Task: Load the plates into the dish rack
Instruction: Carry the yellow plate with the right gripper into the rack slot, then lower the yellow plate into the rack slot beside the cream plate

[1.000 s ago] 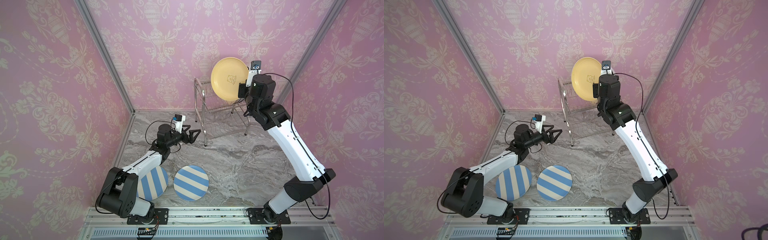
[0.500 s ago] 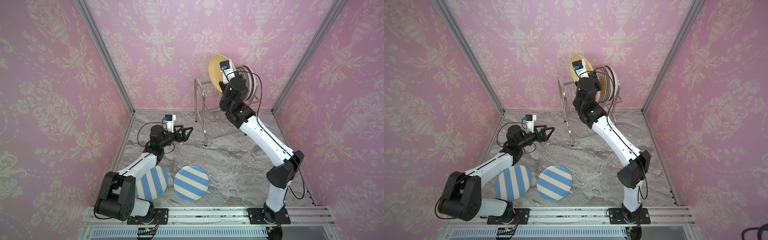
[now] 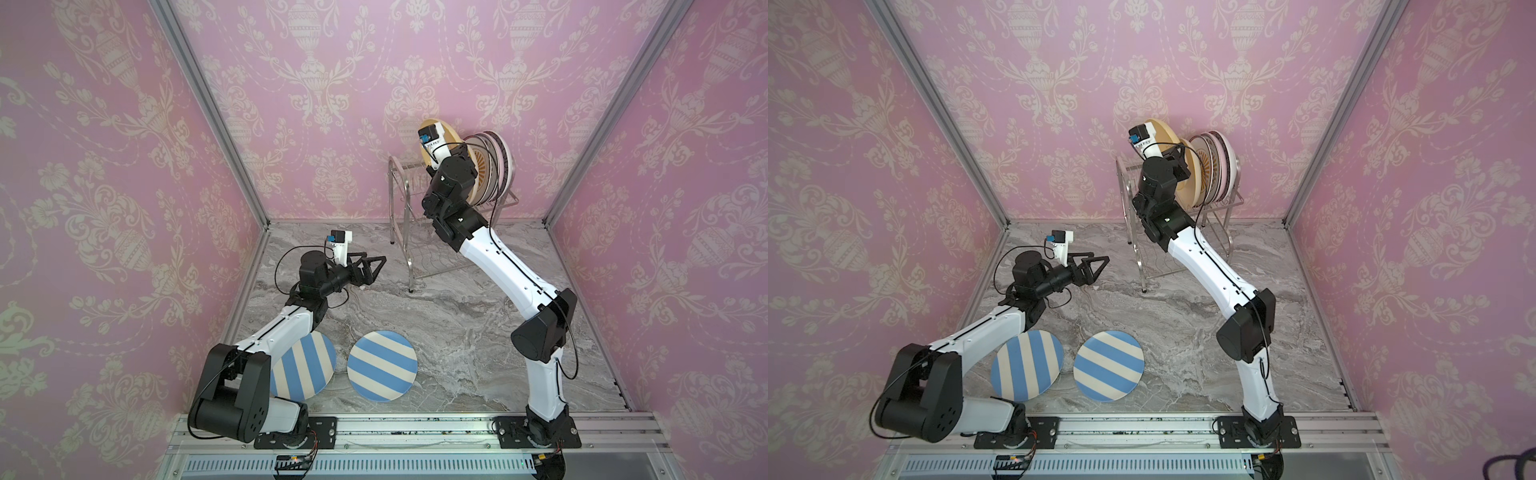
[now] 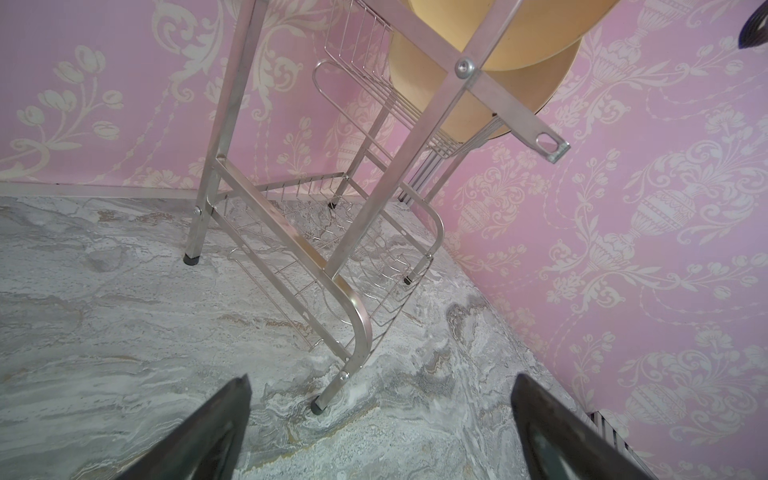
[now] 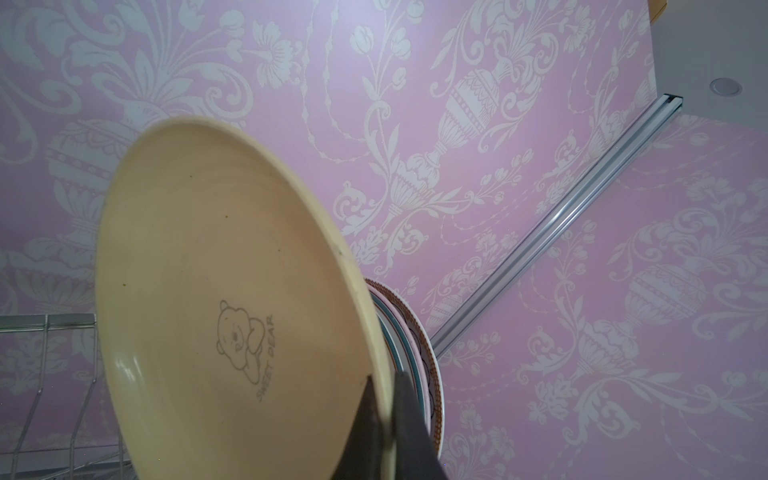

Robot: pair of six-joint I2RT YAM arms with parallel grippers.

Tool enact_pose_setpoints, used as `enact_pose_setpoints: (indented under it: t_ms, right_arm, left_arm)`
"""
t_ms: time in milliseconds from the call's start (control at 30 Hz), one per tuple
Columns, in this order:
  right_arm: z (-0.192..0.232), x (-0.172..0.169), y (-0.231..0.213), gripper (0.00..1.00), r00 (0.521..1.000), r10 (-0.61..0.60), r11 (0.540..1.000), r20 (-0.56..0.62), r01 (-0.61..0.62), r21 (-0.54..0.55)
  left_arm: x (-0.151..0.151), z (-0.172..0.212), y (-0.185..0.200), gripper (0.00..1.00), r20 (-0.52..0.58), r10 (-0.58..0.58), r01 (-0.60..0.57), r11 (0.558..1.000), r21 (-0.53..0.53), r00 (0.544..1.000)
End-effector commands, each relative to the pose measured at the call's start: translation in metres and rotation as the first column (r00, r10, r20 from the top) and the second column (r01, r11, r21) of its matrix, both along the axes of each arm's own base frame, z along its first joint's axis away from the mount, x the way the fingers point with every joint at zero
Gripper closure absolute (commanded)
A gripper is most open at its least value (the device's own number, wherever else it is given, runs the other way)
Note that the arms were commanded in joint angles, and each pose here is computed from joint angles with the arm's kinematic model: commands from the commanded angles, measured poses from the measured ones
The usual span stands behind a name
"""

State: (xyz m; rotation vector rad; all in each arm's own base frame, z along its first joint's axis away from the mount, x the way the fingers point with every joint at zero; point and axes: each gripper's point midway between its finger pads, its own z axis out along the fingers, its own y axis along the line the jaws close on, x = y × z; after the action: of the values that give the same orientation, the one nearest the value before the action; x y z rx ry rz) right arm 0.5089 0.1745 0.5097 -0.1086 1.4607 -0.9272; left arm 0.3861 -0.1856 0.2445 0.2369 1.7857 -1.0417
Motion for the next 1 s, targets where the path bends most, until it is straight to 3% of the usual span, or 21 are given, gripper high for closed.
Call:
enact_pose_setpoints:
  t_ms: [0,967]
  right_arm:
    - [0.015,-0.004,-0.011,1.00,0.998,-0.044,0.999,0.037,0.043,0.031]
    - [-0.032,0.022,-0.019,1.00,0.991,-0.122,0.992,-0.058,0.122,0.003]
  left_arm:
    - [-0.005,-0.003,0.001,0.01,-0.008,-0.018,0.018,1.000,0.012,1.000]
    - [-0.008,0.001,0.006,0.01,0.000,-0.008,0.008,0.999,0.049,1.000]
